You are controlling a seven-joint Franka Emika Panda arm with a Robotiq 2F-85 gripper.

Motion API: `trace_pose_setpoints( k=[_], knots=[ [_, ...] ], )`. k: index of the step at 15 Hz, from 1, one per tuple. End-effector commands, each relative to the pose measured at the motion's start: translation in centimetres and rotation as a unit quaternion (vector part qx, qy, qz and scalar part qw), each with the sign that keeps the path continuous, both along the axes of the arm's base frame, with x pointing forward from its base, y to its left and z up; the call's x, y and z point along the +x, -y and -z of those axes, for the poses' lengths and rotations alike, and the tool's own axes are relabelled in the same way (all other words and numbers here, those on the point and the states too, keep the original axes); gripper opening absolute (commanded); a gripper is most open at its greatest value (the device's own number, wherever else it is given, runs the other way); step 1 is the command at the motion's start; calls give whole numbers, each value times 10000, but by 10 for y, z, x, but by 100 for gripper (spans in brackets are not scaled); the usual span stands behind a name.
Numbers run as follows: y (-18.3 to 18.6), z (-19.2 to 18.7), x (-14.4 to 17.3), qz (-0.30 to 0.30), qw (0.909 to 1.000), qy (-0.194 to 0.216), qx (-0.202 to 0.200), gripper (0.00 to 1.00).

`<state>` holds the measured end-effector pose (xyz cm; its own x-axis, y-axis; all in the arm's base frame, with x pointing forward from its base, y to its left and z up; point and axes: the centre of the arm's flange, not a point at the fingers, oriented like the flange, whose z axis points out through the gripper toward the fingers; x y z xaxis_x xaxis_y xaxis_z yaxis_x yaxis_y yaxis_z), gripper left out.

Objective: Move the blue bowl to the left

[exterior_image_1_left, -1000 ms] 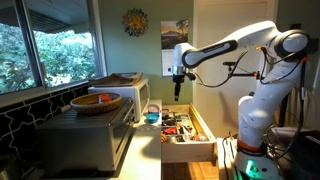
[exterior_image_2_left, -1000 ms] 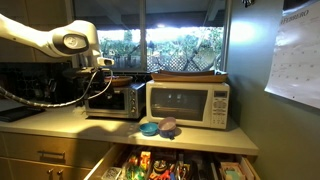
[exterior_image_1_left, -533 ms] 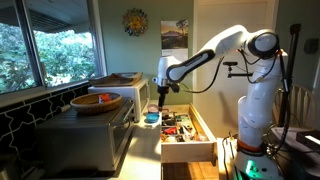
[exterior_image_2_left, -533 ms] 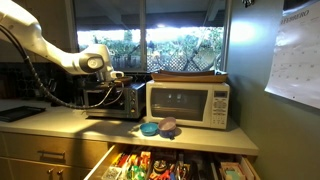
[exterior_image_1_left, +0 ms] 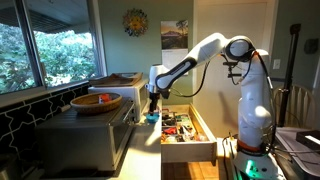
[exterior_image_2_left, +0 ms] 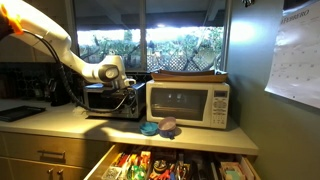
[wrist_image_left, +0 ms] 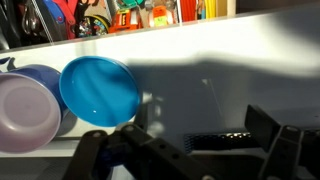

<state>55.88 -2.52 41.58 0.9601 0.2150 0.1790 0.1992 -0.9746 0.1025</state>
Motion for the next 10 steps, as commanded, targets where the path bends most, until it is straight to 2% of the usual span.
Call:
trace_pose_setpoints(
  k=[1, 3, 10],
  knots=[
    [19, 25, 19, 116, 9999, 31, -82, 100],
    [14, 19, 12, 91, 10000, 5, -30, 100],
    [21, 44, 20, 83, 9998, -105, -165, 100]
  ],
)
